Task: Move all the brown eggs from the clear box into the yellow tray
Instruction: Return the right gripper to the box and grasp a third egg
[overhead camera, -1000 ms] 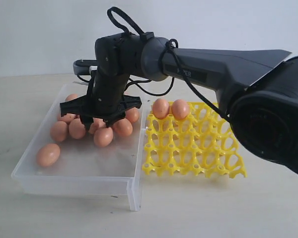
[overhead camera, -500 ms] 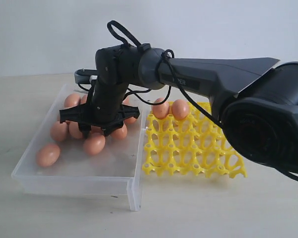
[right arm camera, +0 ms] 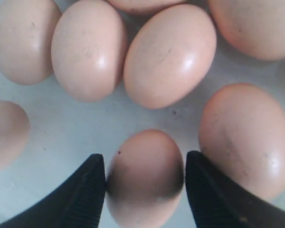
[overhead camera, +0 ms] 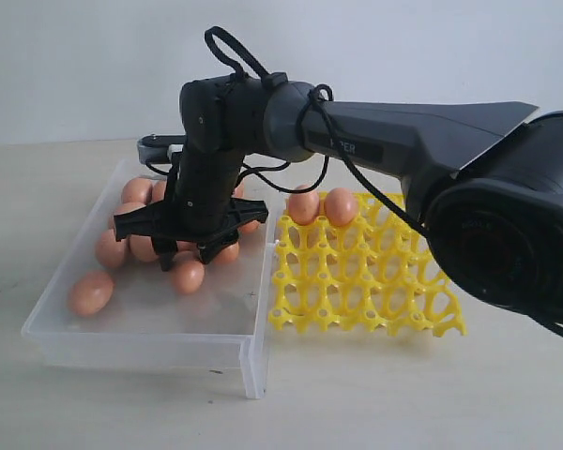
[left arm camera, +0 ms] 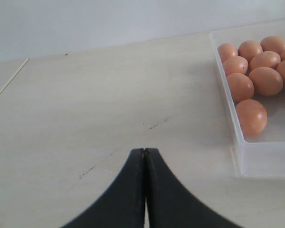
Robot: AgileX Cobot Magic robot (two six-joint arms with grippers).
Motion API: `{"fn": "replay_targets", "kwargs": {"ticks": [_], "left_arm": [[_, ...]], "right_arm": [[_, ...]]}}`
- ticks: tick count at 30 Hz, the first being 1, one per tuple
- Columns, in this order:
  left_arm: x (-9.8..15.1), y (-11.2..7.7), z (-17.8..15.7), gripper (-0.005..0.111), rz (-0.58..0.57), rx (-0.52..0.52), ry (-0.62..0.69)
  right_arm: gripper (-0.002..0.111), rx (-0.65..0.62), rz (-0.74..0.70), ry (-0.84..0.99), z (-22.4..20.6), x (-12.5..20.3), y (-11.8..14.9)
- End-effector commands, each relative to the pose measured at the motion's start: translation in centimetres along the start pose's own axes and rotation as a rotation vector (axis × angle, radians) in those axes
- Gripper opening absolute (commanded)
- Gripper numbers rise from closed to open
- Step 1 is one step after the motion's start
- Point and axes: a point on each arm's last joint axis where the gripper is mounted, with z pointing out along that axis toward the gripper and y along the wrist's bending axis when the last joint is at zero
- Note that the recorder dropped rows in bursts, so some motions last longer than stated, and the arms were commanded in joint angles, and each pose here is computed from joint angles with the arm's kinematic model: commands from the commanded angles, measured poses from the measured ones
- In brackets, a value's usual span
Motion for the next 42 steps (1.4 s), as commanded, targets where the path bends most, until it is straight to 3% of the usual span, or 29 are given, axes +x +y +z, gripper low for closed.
{"fn": "replay_targets", "kwargs": {"ticks": [1, 16, 27, 37, 39, 42], "left_arm": [[-0.2, 0.0, 0.0, 0.0, -0.006, 0.006, -0.013], [-0.2, 0.0, 0.0, 0.0, -0.006, 0.006, -0.013], [-0.2, 0.0, 0.0, 0.0, -0.006, 0.006, -0.013], [-0.2, 0.0, 0.0, 0.0, -0.006, 0.006, -0.013], [-0.2, 0.0, 0.0, 0.0, -0.006, 0.006, -0.013], [-0.2, 0.0, 0.0, 0.0, -0.006, 0.006, -0.013]], "right_arm": [[0.051, -0.003, -0.038, 0.026, -0.6, 0.1, -0.1], [0.051, -0.006, -0.05, 0.031, 1.0, 0.2, -0.3], [0.051, -0.029, -0.059, -0.06, 1.6, -0.5, 0.2], [0.05, -0.008, -0.051, -0.004, 4.4, 0.3, -0.6], [0.047, -0.004, -0.058, 0.001, 4.7, 0.4, -0.7], [0.027, -0.005, -0.078, 0.0, 4.7, 0.4, -0.7]]}}
